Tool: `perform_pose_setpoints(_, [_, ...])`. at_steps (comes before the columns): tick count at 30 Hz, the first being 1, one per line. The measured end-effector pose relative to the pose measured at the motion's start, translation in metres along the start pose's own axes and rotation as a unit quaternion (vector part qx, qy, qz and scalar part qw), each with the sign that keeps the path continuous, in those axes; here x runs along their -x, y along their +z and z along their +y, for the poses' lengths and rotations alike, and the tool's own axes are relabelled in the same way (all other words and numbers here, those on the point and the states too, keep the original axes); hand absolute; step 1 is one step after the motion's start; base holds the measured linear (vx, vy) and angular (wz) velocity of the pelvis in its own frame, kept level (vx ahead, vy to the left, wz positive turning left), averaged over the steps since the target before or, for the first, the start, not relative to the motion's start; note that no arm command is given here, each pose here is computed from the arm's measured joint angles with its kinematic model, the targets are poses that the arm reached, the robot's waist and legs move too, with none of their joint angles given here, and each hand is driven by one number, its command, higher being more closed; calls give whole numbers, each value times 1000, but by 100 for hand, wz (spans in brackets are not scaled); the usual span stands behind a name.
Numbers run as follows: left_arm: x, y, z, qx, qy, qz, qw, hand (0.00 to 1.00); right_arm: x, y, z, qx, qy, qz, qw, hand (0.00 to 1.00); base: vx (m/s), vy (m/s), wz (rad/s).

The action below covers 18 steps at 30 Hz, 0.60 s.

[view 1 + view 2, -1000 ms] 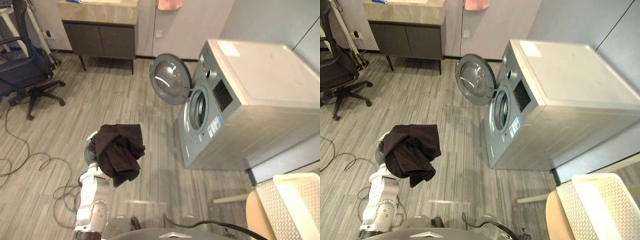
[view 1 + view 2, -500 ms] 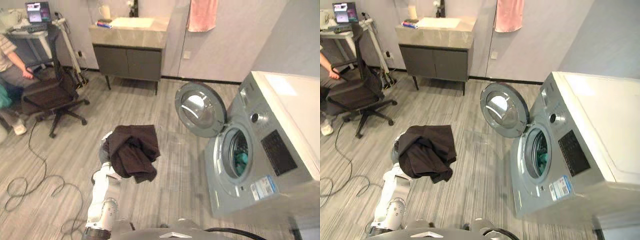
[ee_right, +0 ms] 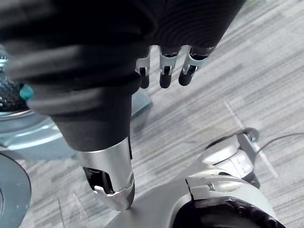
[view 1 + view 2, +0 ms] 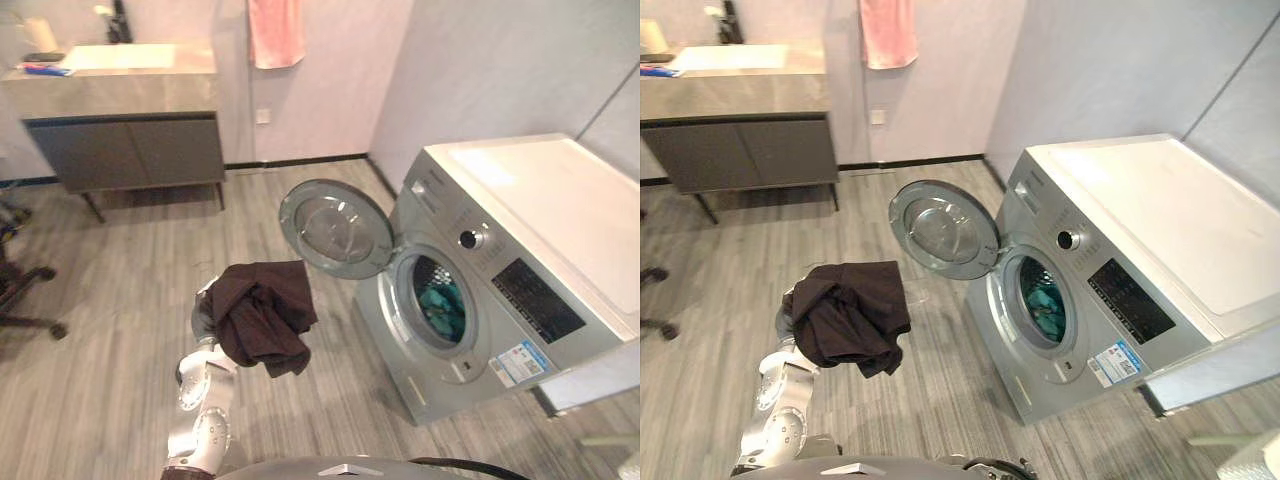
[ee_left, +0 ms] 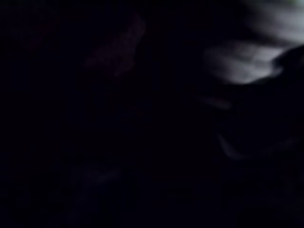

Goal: Pick up the laundry basket with both hands and put the clothes into the washing machine.

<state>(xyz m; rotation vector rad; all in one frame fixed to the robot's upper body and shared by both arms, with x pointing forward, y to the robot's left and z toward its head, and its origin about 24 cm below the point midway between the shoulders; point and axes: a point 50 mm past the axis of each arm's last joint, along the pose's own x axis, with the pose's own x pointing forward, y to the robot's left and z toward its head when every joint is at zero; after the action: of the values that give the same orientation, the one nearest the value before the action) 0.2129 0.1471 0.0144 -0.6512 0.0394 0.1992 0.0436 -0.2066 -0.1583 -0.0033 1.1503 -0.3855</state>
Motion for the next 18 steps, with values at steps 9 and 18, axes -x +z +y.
perform_pose_setpoints(9, [-8, 20, 20, -2, 57, -40, 998, 100, -5, 13, 2, -8, 6, -9, 1000, 0, 164, 184, -146])
perform_pose_setpoints(18, [-26, -3, 29, 30, 118, 3, 993, 100, -8, 4, -17, 1, -18, 23, 1000, 0, 236, -66, -52])
